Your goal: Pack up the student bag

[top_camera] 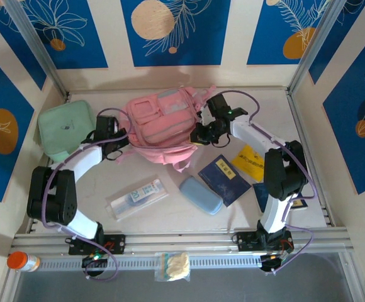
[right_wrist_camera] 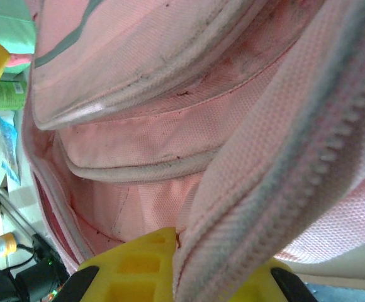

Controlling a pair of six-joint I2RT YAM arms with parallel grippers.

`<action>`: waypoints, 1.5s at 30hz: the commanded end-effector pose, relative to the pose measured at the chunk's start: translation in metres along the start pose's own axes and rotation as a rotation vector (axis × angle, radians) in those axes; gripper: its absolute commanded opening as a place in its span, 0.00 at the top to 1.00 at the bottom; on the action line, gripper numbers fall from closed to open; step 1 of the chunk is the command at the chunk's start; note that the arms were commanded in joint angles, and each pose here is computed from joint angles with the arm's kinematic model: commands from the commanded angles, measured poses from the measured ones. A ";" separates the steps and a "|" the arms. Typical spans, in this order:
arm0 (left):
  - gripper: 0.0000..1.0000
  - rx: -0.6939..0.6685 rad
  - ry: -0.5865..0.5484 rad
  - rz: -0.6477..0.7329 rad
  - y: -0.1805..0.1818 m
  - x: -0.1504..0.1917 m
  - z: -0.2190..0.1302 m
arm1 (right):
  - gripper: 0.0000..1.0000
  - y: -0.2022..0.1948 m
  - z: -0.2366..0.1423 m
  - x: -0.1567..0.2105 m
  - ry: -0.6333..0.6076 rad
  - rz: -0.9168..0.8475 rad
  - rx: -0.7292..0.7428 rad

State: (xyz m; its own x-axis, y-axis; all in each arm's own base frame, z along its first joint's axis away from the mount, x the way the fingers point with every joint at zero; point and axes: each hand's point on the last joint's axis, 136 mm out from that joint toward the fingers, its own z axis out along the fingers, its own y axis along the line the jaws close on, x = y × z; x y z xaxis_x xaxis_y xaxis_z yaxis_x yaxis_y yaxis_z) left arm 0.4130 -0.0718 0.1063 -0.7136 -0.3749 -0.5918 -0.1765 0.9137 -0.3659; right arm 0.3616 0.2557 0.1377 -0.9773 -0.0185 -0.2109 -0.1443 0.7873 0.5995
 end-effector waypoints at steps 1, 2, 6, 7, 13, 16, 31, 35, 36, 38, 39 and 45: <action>1.00 0.035 0.008 0.025 -0.009 -0.012 0.004 | 0.99 0.022 -0.001 -0.023 -0.098 0.012 -0.053; 1.00 0.033 0.023 0.036 -0.010 -0.011 0.004 | 0.95 0.023 0.002 -0.020 -0.094 0.006 -0.052; 0.93 -0.008 0.056 0.073 -0.003 -0.006 -0.001 | 0.72 0.019 0.006 -0.013 -0.060 0.011 -0.033; 0.83 -0.004 0.064 0.079 -0.004 -0.004 -0.004 | 0.68 0.017 0.003 -0.012 -0.063 0.015 -0.019; 0.57 0.043 0.087 0.095 -0.011 0.005 -0.033 | 0.41 -0.003 -0.017 0.005 -0.056 0.031 0.112; 0.52 0.097 0.104 0.077 -0.018 0.016 -0.050 | 0.33 -0.017 -0.033 0.017 -0.074 0.077 0.156; 0.40 0.394 0.182 0.152 -0.132 0.105 -0.112 | 0.01 -0.146 -0.118 0.063 -0.305 0.519 0.344; 0.38 0.470 0.203 0.208 -0.182 0.117 -0.113 | 0.00 -0.183 -0.139 0.057 -0.395 0.648 0.312; 0.38 0.492 0.215 0.226 -0.196 0.121 -0.112 | 0.00 -0.192 -0.144 0.055 -0.417 0.681 0.305; 0.38 0.534 0.229 0.254 -0.224 0.128 -0.110 | 0.00 -0.207 -0.155 0.053 -0.462 0.721 0.324; 0.37 0.563 0.231 0.271 -0.240 0.131 -0.109 | 0.00 -0.215 -0.159 0.053 -0.478 0.740 0.353; 0.37 0.654 0.265 0.296 -0.318 0.161 -0.084 | 0.00 -0.244 -0.167 0.052 -0.517 0.812 0.438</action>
State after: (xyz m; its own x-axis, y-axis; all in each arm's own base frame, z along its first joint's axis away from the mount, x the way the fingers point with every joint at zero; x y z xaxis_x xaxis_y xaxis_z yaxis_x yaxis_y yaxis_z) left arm 0.2909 -0.3734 0.1790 -0.8363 0.0247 -0.5477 0.4001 0.7104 -0.5789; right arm 0.3171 -0.0295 0.1154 -0.5933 0.7729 -0.2249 0.6550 0.6260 0.4232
